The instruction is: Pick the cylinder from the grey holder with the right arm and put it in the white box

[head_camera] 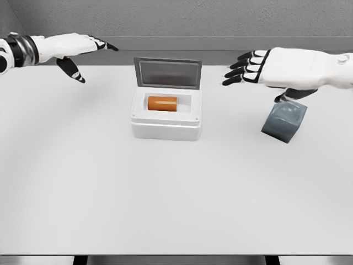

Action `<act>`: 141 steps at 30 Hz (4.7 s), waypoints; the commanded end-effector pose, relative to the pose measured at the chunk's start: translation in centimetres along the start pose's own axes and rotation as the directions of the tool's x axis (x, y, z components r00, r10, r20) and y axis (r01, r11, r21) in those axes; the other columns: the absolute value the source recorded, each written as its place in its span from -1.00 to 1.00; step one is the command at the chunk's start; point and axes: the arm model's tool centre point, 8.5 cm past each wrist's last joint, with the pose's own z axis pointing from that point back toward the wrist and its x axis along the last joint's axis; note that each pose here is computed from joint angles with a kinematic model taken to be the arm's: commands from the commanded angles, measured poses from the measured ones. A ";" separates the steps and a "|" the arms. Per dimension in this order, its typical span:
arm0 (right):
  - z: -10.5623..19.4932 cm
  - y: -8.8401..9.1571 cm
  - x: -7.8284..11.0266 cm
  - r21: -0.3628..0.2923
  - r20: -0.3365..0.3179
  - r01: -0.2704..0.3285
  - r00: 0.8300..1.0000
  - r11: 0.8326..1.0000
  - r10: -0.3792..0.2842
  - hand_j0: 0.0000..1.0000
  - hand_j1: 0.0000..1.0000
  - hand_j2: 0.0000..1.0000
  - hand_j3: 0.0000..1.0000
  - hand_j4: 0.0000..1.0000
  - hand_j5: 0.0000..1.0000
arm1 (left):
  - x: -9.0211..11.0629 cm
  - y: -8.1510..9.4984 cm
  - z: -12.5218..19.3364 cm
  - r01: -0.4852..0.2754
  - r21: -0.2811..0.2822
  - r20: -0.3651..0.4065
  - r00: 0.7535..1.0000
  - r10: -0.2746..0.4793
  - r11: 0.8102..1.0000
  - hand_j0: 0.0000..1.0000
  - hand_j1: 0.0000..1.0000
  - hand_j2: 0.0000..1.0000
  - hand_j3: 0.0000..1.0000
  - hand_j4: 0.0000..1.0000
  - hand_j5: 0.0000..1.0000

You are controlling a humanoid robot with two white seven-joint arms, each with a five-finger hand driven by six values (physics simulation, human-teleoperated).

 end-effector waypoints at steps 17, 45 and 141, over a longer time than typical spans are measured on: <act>4.5 6.6 0.5 -0.355 0.041 0.373 0.922 0.857 -0.384 1.00 1.00 1.00 1.00 1.00 1.00 | 1.6 0.3 -2.8 0.046 -0.029 0.003 0.999 -0.046 0.999 1.00 1.00 1.00 1.00 1.00 1.00; 3.5 9.7 0.4 -0.367 0.051 0.457 0.880 0.810 -0.472 1.00 1.00 1.00 1.00 1.00 1.00 | 3.6 0.3 -5.0 0.106 -0.063 0.026 0.994 -0.104 0.992 1.00 1.00 1.00 1.00 1.00 1.00; 3.5 9.8 0.4 -0.367 0.050 0.458 0.879 0.810 -0.475 1.00 1.00 1.00 1.00 1.00 1.00 | 1.6 -1.8 1.2 0.163 -0.058 0.008 0.987 -0.163 0.985 1.00 1.00 1.00 1.00 1.00 1.00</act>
